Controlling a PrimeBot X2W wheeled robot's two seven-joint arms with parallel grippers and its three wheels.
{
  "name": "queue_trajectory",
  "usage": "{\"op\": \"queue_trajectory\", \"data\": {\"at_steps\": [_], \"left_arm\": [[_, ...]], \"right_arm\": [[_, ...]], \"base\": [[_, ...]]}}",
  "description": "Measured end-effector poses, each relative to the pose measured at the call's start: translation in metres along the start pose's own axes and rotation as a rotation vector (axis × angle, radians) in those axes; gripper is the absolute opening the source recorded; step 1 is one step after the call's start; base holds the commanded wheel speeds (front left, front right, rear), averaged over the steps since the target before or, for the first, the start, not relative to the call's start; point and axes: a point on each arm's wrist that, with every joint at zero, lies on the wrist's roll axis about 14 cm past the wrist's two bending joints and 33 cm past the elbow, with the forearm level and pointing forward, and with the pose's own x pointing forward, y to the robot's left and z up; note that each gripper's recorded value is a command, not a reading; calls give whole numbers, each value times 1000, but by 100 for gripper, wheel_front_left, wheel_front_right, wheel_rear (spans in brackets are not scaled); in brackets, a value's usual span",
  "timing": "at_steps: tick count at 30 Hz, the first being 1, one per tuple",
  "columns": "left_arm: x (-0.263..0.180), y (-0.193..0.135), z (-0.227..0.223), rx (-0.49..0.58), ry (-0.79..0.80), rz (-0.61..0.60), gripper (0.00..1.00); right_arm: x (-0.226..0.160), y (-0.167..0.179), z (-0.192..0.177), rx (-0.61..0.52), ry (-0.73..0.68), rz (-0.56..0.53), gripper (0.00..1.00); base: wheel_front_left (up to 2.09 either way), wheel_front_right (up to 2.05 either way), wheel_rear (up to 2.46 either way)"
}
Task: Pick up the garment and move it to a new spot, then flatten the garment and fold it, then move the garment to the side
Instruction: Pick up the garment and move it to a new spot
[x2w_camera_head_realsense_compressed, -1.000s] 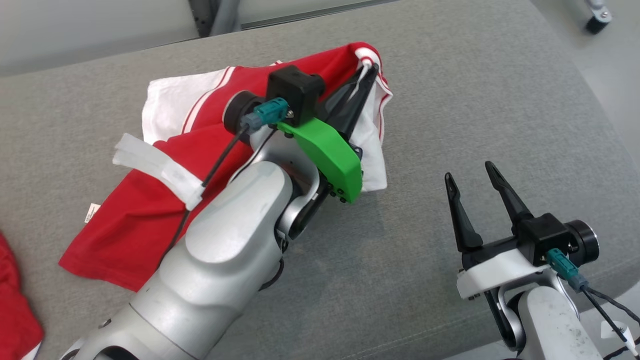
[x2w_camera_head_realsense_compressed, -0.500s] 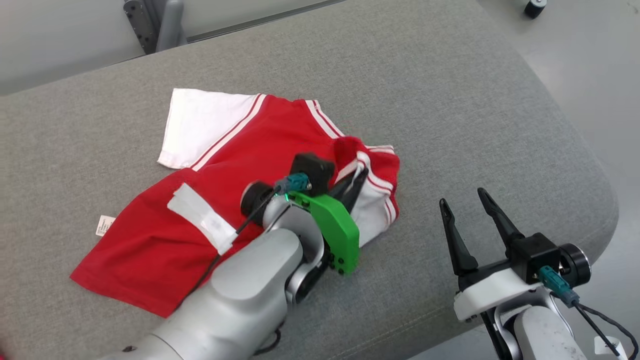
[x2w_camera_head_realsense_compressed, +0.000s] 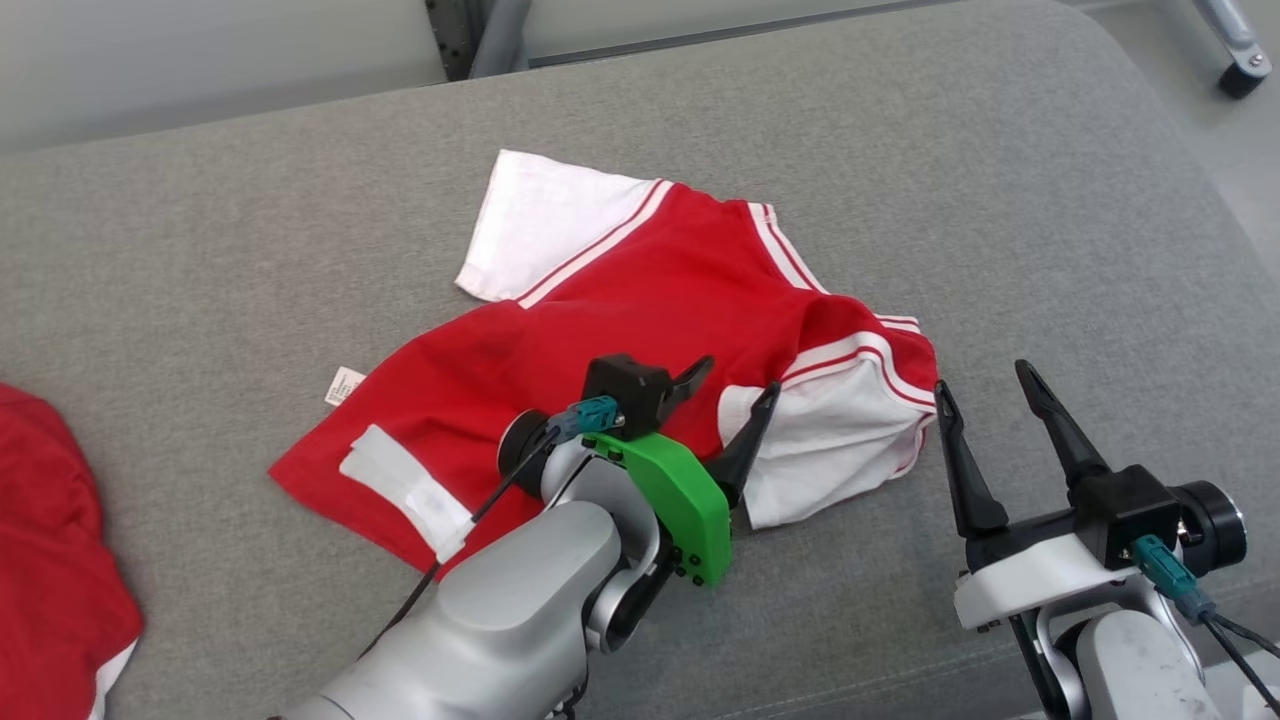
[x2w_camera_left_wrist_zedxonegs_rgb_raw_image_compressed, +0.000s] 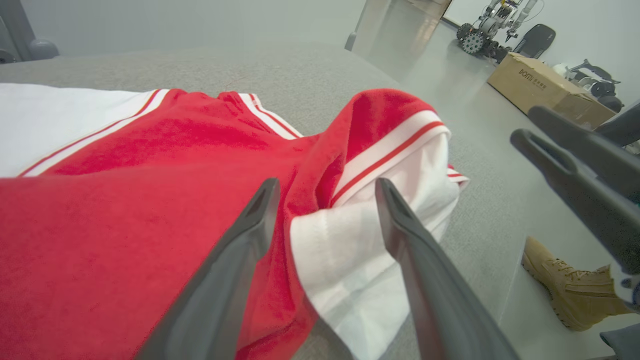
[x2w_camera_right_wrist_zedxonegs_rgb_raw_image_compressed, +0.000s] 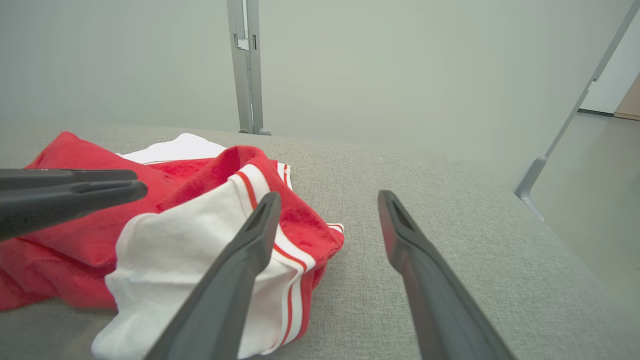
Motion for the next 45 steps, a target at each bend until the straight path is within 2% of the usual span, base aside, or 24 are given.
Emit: {"op": "queue_trajectory", "data": {"at_steps": [9,18,22,27,30,38,45], "left_arm": [[-60,76,7,-29,-97,287,100],[-165,120,0,-11,-225,589,100],[-197,129,4,-2,-288,679,100],[-228,134,-8,-19,-311,764,100],[-241,134,-12,-75,-349,796,100],[-273,140,-9,-32,-393,859,100],[-283,139,2,16,-429,855,100]], "right_arm": [[8,9,20,-21,-67,48,100],[-4,9,18,-47,-59,67,100],[-4,7,14,-61,-45,72,100],[-13,4,2,-64,-5,65,100],[-19,0,-1,-66,8,51,100],[-33,-16,-10,-79,40,10,100],[-35,-20,-10,-81,42,-5,100]], "base": [[0,0,0],[0,0,0],[0,0,0],[0,0,0],[0,0,0],[0,0,0],[0,0,0]]}}
